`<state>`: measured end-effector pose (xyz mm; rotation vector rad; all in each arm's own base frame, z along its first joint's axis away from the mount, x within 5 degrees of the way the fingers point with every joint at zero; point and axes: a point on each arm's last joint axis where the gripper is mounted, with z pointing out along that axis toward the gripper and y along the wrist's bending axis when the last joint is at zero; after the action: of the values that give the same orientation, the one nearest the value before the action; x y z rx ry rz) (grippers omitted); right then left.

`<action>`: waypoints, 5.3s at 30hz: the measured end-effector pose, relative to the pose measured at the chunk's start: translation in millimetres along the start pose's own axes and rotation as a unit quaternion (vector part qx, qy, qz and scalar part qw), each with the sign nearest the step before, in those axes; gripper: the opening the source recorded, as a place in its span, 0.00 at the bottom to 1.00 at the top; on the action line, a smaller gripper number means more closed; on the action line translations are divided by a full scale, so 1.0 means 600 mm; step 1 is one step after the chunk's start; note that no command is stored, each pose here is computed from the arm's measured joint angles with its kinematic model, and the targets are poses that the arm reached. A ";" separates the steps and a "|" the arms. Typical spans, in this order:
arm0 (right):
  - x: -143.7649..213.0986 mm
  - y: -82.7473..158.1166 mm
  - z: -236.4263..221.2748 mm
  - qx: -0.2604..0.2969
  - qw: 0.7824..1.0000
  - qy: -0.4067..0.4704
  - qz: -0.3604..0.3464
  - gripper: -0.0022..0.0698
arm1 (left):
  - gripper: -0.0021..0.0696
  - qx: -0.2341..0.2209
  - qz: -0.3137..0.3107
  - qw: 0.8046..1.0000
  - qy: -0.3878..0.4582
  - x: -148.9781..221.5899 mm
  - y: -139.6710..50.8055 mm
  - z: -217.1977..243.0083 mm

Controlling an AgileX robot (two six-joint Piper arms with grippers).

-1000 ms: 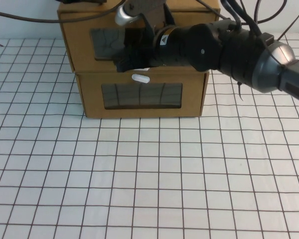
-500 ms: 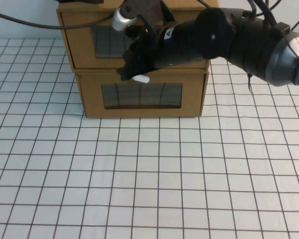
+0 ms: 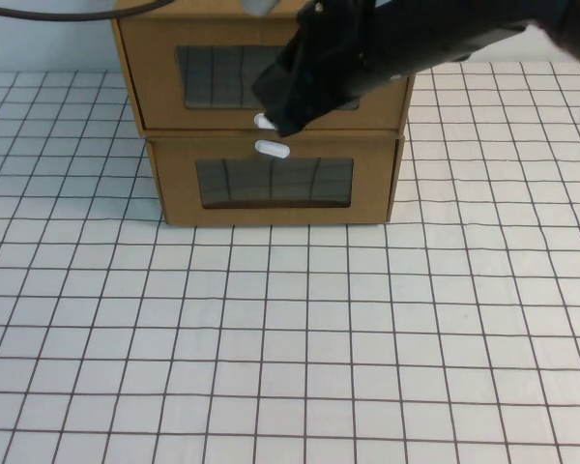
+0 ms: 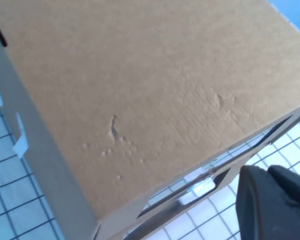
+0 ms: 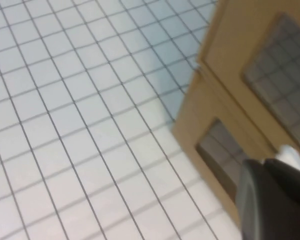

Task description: Close the shoe box

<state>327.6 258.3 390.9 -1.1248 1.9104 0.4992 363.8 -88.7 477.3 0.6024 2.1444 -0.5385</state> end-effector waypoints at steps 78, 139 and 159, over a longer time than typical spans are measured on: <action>0.442 0.203 -0.353 0.215 0.921 -0.191 0.262 0.01 | 0.02 -0.171 -0.045 0.956 -0.234 0.459 -0.138 -0.184; 0.452 0.221 -0.343 0.169 0.944 -0.137 0.246 0.01 | 0.02 -0.262 -0.030 0.948 -0.180 0.722 -0.111 -0.100; 0.537 0.206 -0.360 0.424 0.866 -0.220 0.150 0.01 | 0.02 -0.262 -0.029 0.948 -0.180 0.722 -0.111 -0.100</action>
<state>44.3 8.2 239.5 -0.1155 1.6080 0.0246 52.6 -7.4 173.4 0.1297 1.8465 -0.0791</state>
